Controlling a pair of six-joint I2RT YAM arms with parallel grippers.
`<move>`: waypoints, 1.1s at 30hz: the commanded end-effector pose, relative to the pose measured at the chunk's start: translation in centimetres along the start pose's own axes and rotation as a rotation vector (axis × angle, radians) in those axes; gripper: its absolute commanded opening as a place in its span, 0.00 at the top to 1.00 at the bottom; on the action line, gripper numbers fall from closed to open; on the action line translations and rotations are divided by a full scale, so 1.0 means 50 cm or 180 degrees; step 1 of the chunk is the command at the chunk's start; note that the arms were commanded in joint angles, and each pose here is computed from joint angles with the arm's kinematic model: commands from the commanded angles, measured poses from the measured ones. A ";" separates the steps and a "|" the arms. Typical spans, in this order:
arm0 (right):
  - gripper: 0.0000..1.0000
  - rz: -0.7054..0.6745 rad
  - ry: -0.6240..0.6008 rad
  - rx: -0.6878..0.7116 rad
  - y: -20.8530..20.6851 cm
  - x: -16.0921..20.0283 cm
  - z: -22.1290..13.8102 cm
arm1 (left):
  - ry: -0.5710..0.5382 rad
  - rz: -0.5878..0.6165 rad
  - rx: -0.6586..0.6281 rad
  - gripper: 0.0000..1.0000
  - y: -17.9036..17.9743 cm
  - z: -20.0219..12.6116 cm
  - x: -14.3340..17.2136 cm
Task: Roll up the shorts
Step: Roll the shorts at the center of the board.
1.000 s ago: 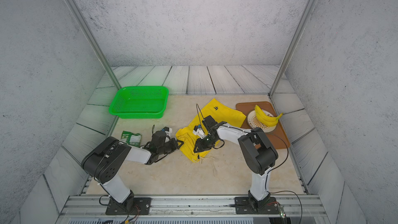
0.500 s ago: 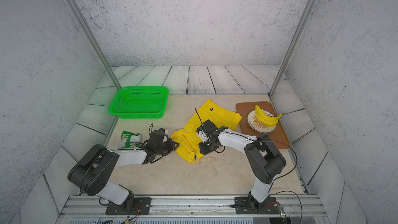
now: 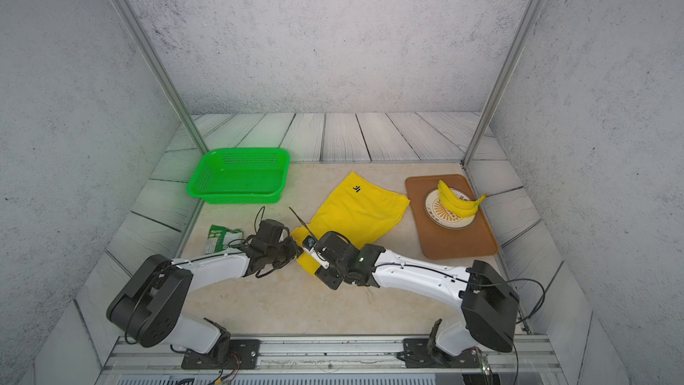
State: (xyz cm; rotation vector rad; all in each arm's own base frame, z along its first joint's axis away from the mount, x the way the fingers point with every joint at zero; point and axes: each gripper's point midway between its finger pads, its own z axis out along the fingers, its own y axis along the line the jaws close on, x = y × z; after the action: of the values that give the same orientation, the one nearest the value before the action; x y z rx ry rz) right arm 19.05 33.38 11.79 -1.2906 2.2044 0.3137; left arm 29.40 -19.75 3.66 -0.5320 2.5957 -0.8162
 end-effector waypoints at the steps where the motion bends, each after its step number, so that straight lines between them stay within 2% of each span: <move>1: 0.40 -0.0263 -0.0042 0.0240 0.011 -0.016 0.019 | 0.0026 -0.0086 -0.0067 1.00 0.001 -0.016 -0.003; 11: 0.40 -0.0800 0.0195 0.0740 0.032 -0.006 0.105 | 0.0065 -0.0129 -0.0074 1.00 -0.006 -0.024 -0.001; 20: 0.40 -0.0897 0.0249 0.1379 -0.020 -0.002 0.144 | 0.0130 -0.0224 0.0009 1.00 -0.014 -0.023 0.004; 26: 0.40 -0.0961 0.0289 0.1568 -0.034 0.013 0.171 | 0.0180 -0.0312 0.0103 1.00 -0.020 -0.024 0.008; 30: 0.44 -0.1009 0.0349 0.1628 -0.037 0.027 0.194 | 0.0237 -0.0421 0.0113 1.00 -0.013 -0.020 0.013; 33: 0.53 -0.1039 0.0405 0.1638 -0.036 0.037 0.208 | 0.0281 -0.0504 0.0103 1.00 -0.005 -0.018 0.015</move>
State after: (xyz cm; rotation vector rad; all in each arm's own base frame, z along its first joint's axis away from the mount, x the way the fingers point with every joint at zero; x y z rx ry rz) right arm 22.98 36.45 3.33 -1.3669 1.9439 -0.3800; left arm 28.98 -19.65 4.26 -0.6855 2.6254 -0.8953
